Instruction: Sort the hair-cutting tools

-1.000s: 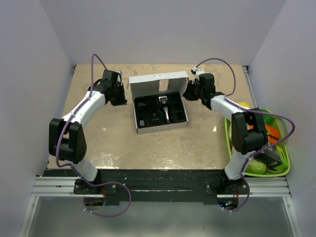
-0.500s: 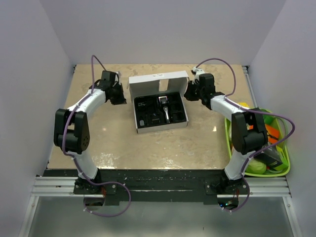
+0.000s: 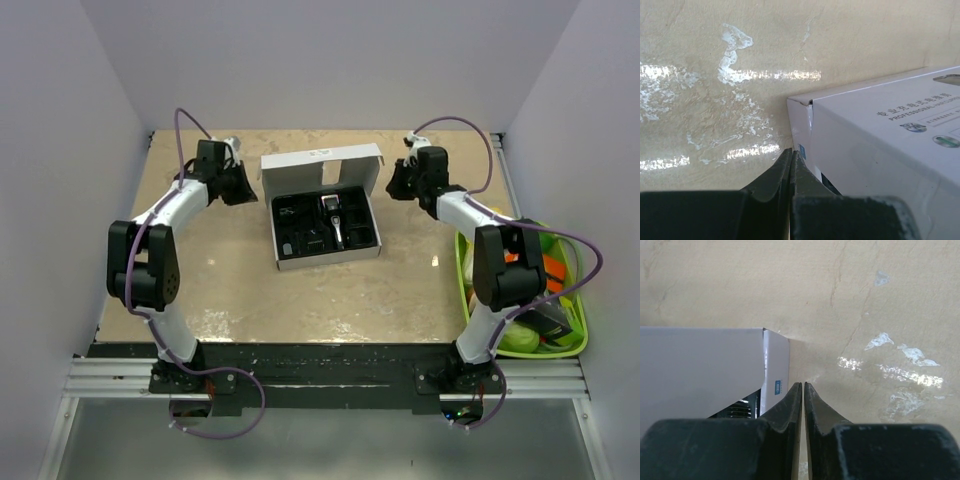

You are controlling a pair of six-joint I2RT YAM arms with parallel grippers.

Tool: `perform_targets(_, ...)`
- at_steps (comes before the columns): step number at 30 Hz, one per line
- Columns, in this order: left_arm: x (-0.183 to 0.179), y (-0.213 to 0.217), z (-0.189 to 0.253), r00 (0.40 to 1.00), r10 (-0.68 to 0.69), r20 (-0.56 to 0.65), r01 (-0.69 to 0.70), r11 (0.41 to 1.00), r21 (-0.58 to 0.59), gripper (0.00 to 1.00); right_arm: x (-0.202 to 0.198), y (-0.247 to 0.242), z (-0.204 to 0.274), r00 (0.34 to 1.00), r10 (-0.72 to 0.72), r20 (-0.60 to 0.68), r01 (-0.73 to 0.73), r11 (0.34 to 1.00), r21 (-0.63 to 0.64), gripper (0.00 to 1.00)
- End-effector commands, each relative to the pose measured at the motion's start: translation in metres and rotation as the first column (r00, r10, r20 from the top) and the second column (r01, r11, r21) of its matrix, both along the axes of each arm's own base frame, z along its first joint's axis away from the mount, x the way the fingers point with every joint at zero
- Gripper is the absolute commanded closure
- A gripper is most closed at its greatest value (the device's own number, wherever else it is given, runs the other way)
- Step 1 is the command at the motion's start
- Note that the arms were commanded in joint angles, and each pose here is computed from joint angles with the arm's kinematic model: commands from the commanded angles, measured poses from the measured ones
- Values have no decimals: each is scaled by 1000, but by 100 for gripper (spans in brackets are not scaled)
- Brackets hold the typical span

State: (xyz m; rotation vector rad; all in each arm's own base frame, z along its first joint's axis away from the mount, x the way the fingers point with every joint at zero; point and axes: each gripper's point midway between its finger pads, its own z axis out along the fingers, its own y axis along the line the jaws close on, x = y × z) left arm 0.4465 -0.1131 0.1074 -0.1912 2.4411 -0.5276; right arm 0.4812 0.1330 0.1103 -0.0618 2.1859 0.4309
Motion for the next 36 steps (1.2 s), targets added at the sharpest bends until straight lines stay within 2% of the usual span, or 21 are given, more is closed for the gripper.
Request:
perform_targets(1,15,-7,23,995,-23,93,30,997,-76,100,14,15,28,995,55,86,-61,996,69,91)
perform_targets(11,17,-21,23,993,-58,105,74,986,-151,100,17,37,32,981,157,114,-172,977,128,92)
perform_targets(36,-9,-39,17,990,-104,94,124,963,-239,100,8,62,38,964,238,121,-256,954,159,93)
